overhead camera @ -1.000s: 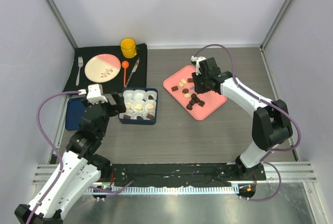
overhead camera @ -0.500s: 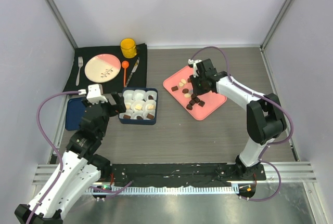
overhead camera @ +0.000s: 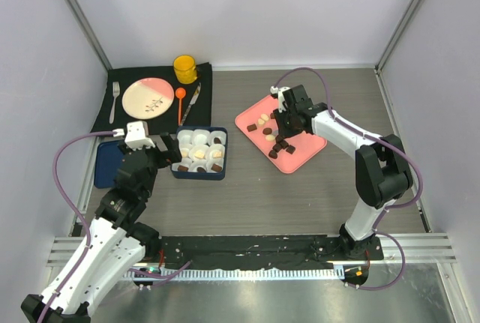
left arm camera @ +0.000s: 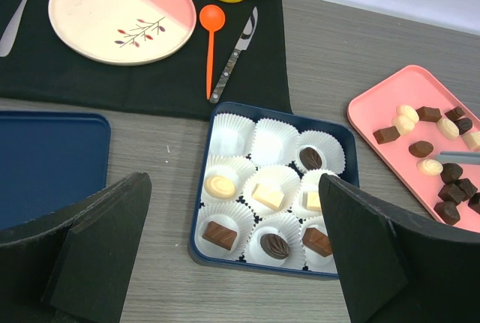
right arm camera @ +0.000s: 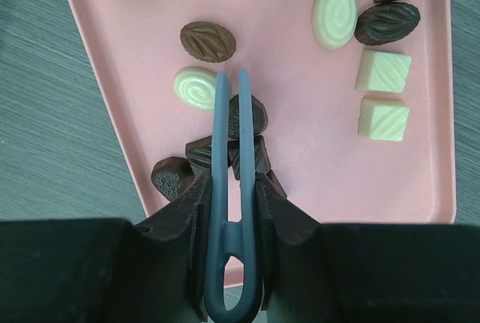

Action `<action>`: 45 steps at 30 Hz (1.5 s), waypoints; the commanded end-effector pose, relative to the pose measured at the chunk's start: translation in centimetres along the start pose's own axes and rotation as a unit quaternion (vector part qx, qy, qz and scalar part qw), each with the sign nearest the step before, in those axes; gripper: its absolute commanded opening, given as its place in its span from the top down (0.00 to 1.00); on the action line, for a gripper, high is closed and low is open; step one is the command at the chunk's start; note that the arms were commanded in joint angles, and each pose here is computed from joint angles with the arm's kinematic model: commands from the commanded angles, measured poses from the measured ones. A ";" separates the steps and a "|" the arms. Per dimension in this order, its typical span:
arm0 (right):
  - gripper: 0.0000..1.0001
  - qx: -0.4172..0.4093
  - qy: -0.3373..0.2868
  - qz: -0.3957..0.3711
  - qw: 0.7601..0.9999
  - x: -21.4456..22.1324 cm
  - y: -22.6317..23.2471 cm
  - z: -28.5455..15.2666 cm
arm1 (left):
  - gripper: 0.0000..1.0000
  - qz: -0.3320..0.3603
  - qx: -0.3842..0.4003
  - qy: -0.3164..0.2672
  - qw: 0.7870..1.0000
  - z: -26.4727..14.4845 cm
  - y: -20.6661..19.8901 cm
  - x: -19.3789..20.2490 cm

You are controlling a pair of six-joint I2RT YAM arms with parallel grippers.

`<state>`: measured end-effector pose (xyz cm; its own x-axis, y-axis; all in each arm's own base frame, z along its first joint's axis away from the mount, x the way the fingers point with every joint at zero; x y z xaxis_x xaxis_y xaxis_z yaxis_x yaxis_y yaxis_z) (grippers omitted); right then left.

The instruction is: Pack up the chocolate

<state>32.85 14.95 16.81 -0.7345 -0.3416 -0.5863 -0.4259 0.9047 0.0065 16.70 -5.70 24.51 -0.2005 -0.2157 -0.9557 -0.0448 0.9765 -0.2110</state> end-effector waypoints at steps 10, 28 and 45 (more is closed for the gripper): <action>0.77 -0.026 -0.006 -0.013 1.000 -0.2 0.6 -2.2 | 0.00 -0.014 0.010 -0.034 0.999 -0.2 -0.4 -2.0; 0.76 -0.050 -0.022 -0.038 0.998 -1.6 1.1 -4.5 | 0.00 -0.013 0.013 -0.032 0.999 -0.2 -0.5 -2.0; 0.67 -0.049 -0.028 -0.047 0.997 -2.1 3.5 -3.1 | 0.00 -0.013 0.012 -0.032 0.999 -0.2 -0.5 -1.9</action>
<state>30.26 17.01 19.46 -0.6964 -0.4256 -0.5779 -0.5492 0.8344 0.0473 16.70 -5.71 24.50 -0.2009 -0.2156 -0.9556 -0.0446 0.9765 -0.2109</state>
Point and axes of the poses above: each gripper's point midway between its finger pads, its own z axis out along the fingers, its own y axis along the line the jaws close on, x = y × z, the point moved 10 cm from there along -z, back along the fingers
